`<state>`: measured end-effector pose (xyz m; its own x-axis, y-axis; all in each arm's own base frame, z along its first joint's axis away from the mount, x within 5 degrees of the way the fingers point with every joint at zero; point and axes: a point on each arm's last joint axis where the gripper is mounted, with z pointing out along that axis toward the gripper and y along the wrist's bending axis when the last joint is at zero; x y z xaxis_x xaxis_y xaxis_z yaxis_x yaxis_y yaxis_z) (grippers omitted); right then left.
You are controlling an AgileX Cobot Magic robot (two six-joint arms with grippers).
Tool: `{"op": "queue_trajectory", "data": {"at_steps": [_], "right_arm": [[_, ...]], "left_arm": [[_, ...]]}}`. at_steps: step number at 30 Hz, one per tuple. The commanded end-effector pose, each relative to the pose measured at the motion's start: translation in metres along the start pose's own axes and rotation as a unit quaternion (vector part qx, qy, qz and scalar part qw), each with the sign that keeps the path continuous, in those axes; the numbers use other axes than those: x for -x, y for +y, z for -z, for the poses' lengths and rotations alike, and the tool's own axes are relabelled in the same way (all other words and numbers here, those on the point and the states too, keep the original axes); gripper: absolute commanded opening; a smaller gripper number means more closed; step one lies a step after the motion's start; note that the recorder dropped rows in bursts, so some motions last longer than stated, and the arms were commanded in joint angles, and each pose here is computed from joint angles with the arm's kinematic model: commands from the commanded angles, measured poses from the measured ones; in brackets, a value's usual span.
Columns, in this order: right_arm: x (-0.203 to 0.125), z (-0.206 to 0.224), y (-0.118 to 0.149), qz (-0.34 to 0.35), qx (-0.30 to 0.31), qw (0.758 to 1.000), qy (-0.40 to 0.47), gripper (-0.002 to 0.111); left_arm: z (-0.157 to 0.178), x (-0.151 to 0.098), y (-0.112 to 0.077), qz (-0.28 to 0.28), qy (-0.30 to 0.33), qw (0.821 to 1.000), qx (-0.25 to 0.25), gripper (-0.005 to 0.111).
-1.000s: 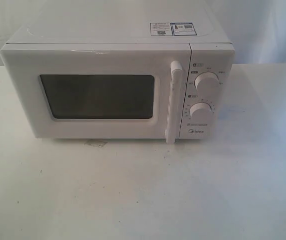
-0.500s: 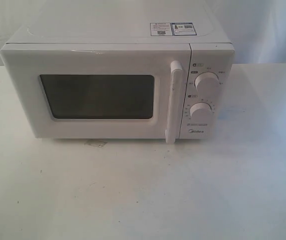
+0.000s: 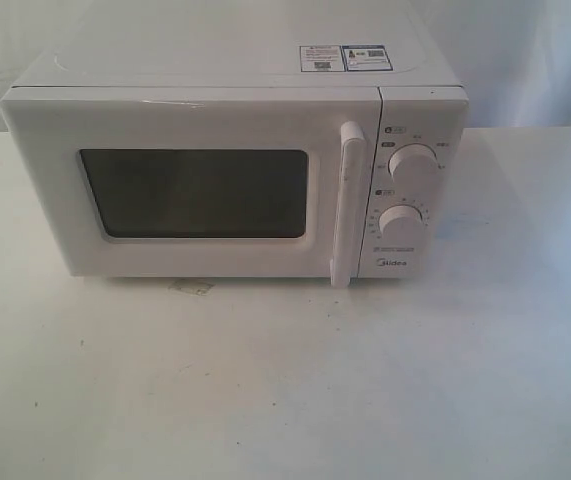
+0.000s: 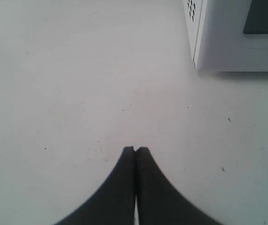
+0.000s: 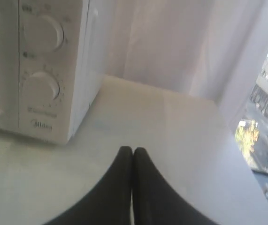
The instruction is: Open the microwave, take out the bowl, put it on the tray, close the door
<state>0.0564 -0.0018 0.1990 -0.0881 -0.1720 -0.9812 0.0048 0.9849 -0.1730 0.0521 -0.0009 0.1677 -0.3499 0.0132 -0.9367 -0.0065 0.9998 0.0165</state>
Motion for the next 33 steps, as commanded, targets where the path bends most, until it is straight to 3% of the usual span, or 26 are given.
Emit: {"op": "queue_trajectory", "data": {"at_steps": [1, 4, 7, 9, 11, 15, 18, 22, 24, 33], "right_arm": [[0.026, 0.004, -0.001, -0.029, -0.004, 0.988, -0.151, 0.0], [0.045, 0.013, -0.002, -0.049, -0.001, 0.963, -0.263, 0.0], [0.065, 0.029, -0.003, -0.046, -0.001, 0.915, -0.401, 0.0], [0.071, 0.036, -0.004, -0.046, -0.003, 0.894, -0.446, 0.0], [0.079, 0.036, -0.009, -0.056, -0.016, 0.903, -0.426, 0.0], [0.108, 0.031, -0.017, -0.019, -0.037, 0.948, -0.314, 0.0], [0.139, 0.019, -0.023, -0.015, -0.028, 0.969, -0.244, 0.0], [0.154, -0.016, -0.025, -0.016, -0.006, 0.995, -0.097, 0.0], [0.154, -0.033, -0.024, -0.024, 0.003, 0.999, -0.044, 0.0], [0.15, -0.065, -0.023, -0.031, 0.008, 0.999, -0.021, 0.0]], "left_arm": [[0.0, -0.001, 0.0, 0.001, 0.001, 1.0, -0.002, 0.0], [0.0, -0.001, 0.0, 0.001, 0.001, 1.0, -0.002, 0.0], [0.0, -0.001, 0.0, 0.001, 0.001, 1.0, -0.002, 0.0], [0.0, -0.001, 0.0, 0.001, 0.001, 1.0, -0.002, 0.0], [0.0, -0.001, 0.0, 0.001, 0.001, 1.0, -0.002, 0.0], [0.0, -0.001, 0.0, 0.001, 0.001, 1.0, -0.002, 0.0], [0.0, -0.001, 0.0, 0.001, 0.001, 1.0, -0.002, 0.0], [0.0, -0.001, 0.0, 0.001, 0.001, 1.0, -0.002, 0.0], [0.0, -0.001, 0.0, 0.001, 0.001, 1.0, -0.002, 0.0], [0.0, -0.001, 0.0, 0.001, 0.001, 1.0, -0.002, 0.0]]}}
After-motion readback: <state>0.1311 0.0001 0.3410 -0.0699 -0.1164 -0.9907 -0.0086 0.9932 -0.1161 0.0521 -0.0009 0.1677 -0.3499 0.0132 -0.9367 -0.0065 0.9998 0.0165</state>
